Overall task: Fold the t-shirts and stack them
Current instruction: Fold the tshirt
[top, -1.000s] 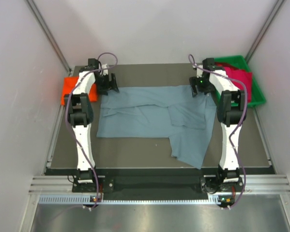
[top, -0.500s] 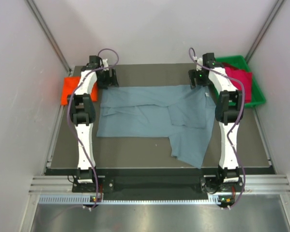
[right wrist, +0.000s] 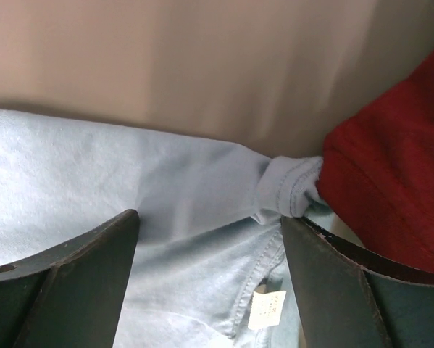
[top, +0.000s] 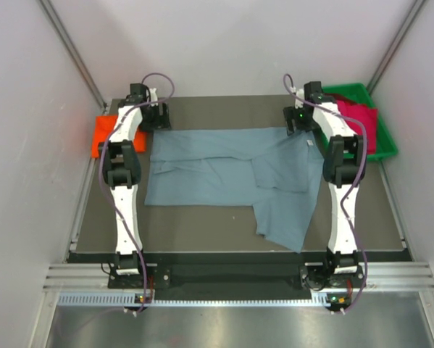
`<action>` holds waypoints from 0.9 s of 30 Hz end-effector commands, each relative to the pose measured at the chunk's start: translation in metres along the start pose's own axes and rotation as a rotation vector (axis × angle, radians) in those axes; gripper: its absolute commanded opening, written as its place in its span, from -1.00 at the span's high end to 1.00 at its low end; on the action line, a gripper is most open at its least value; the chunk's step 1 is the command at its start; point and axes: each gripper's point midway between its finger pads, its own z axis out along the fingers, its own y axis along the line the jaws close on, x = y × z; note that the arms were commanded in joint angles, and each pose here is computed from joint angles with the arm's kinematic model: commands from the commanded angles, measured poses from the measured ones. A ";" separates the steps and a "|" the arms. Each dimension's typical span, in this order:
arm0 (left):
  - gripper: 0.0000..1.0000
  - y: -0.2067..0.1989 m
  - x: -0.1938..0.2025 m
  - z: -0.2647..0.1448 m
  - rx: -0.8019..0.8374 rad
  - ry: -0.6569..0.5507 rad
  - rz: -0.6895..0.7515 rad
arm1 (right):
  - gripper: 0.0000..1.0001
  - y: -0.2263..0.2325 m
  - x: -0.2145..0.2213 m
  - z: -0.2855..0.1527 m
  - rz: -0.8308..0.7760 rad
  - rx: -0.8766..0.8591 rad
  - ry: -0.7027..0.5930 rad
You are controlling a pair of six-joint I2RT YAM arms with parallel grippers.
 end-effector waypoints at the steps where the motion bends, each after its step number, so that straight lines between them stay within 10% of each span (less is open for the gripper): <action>1: -0.79 0.031 -0.008 -0.022 -0.089 -0.021 0.001 | -0.60 -0.020 -0.028 -0.045 0.004 0.060 -0.094; 19: -0.79 0.029 0.007 -0.025 -0.059 0.024 -0.014 | -0.52 -0.024 -0.008 -0.050 -0.005 0.061 -0.048; 25: -0.46 0.032 0.019 -0.020 -0.067 0.055 -0.027 | -0.40 -0.033 0.006 -0.027 -0.018 0.096 -0.001; 26: 0.24 0.034 0.025 -0.016 -0.073 0.071 -0.023 | -0.26 -0.036 0.005 -0.022 -0.030 0.109 -0.001; 27: 0.24 0.034 0.026 -0.016 -0.073 0.072 -0.023 | -0.26 -0.036 0.005 -0.022 -0.030 0.109 -0.001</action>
